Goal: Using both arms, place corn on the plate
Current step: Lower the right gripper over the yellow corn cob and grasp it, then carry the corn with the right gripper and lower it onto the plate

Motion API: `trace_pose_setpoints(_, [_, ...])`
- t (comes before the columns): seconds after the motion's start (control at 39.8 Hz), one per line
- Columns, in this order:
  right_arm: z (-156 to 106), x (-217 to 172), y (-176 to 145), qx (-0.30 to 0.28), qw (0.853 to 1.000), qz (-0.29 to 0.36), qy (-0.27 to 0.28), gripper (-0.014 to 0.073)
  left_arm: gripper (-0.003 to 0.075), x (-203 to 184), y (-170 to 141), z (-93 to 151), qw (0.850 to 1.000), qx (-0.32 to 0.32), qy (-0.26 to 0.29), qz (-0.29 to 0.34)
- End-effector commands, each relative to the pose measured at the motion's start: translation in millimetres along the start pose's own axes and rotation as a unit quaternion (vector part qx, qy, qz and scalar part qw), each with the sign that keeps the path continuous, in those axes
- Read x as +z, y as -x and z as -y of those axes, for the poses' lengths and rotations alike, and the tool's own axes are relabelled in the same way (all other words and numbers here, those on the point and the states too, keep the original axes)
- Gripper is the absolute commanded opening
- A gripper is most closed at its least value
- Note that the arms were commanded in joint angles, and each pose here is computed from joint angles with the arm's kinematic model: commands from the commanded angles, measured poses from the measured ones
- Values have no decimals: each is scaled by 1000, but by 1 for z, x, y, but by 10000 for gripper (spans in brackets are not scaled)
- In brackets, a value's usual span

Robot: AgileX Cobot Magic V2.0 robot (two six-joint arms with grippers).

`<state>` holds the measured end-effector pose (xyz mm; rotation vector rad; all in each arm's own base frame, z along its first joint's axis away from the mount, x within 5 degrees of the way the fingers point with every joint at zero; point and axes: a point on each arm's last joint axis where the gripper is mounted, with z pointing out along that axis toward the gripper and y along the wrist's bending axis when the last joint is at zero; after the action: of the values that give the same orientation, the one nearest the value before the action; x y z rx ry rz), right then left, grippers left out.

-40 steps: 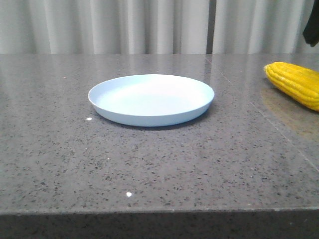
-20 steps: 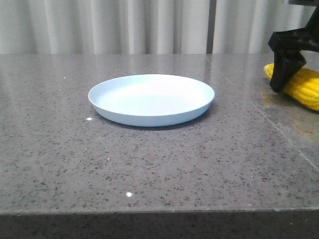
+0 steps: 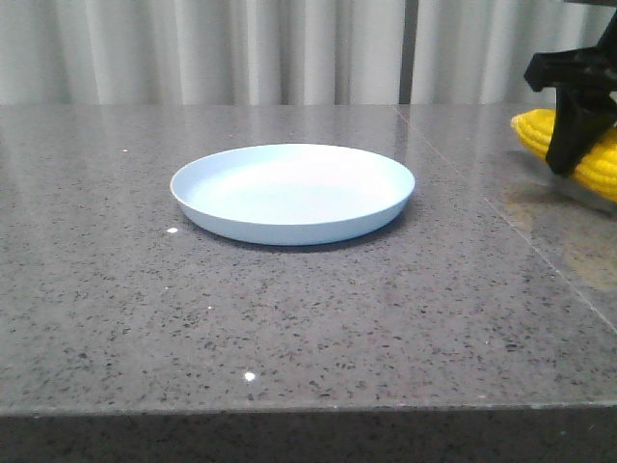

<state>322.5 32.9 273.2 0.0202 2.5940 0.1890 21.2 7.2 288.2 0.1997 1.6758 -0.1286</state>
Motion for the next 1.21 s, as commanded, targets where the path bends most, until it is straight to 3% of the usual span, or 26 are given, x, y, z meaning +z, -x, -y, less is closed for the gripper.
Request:
trace_pose_setpoints(0.0, [-11,-42,17,13,996,79,25,120,-20,-2,15,1,999,-5,-10,49])
trace_pose_setpoints(0.15, [-39,-61,25,15,995,79,54,120,-20,-2,15,1,999,-5,-10,49])
trace_pose_setpoints(0.3, [-86,-69,29,5,993,79,92,118,-20,-2,15,1,999,-5,-10,49])
trace_pose_setpoints(0.65, [-199,-35,6,-8,993,35,117,118,-20,-2,15,1,999,-5,-10,49])
trace_pose_setpoints(0.75, [-212,-22,0,8,993,28,118,118,-20,-2,15,1,999,-5,-10,49])
trace_pose_setpoints(1.0, [-217,-3,-5,38,993,8,108,131,-20,-2,15,1,999,-5,-10,49])
trace_pose_setpoints(1.1, [-217,-3,-5,39,993,6,107,198,-20,-2,15,1,999,-5,-10,49])
trace_pose_setpoints(1.18, [-217,-3,-6,39,994,4,105,300,-20,-2,15,1,999,-5,-10,49])
